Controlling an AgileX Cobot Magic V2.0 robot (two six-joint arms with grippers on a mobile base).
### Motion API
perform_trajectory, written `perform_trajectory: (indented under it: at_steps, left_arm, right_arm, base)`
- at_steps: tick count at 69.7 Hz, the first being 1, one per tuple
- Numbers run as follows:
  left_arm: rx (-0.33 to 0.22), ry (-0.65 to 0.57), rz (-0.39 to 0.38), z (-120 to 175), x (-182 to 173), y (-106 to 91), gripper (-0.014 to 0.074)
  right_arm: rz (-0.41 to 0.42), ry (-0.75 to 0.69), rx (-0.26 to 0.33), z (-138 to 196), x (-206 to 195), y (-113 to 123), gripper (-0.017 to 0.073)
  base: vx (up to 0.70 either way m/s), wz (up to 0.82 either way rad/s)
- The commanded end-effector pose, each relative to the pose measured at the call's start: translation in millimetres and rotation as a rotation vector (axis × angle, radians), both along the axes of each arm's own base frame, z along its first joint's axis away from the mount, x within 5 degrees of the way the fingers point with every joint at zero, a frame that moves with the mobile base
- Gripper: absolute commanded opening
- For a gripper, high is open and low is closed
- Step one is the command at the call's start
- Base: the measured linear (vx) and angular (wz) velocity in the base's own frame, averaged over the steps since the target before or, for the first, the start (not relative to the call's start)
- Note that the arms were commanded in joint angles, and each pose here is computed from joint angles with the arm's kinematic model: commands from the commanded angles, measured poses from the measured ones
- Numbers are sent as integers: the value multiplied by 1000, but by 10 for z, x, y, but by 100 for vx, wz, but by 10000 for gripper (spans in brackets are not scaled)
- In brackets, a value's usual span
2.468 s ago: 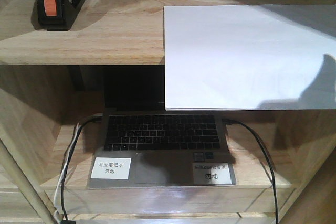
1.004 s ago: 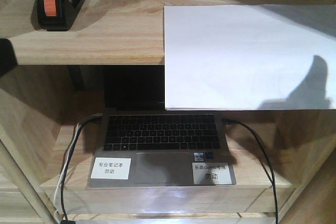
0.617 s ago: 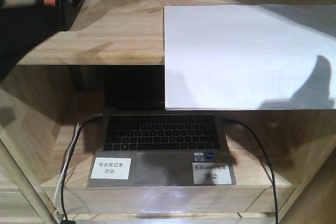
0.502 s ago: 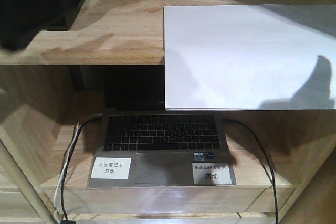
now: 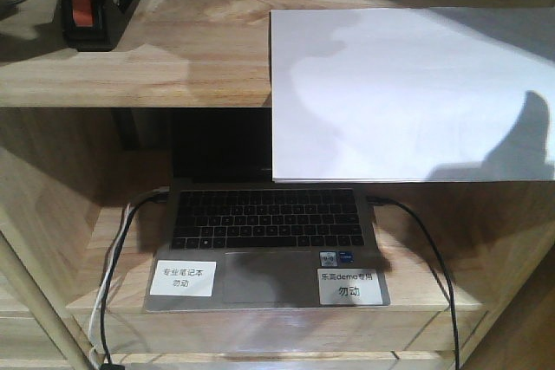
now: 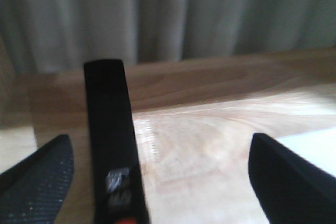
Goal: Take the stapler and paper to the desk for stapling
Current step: 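Move the left gripper over the black stapler and lower onto it, then close the left gripper on the stapler and lift it off the shelf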
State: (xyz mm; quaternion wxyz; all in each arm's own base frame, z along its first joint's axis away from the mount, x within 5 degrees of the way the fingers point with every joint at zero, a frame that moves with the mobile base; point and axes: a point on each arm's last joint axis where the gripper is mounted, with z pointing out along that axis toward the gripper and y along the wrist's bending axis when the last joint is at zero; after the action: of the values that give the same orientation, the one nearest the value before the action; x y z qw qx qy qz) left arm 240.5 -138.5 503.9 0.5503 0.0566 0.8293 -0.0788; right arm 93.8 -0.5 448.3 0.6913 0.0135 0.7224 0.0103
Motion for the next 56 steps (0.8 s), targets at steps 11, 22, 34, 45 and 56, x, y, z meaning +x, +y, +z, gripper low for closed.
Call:
perform_trajectory:
  at_steps: [11, 22, 34, 45, 56]
  left_arm:
    - [-20, -25, 64, 104, 227, -31, 624]
    - [-20, 1, 109, 27, 358, 10, 617]
    - [-8, 28, 132, -62, 480, 23, 603]
    - [-5, 31, 132, -75, 492, 16, 563]
    - [-5, 31, 132, -75, 492, 16, 469]
  right_arm:
    - [-12, -86, -5, 127, -2, -11, 307]
    - [-12, -85, -5, 126, -2, -11, 307]
    - [-12, -85, -5, 126, -2, -11, 307]
    - [-12, -85, -5, 126, -2, -11, 307]
    - [-12, -85, -5, 126, -2, -11, 307]
  base:
    - [0, 0]
    - [0, 0]
    - [0, 0]
    - [0, 0]
    - [0, 0]
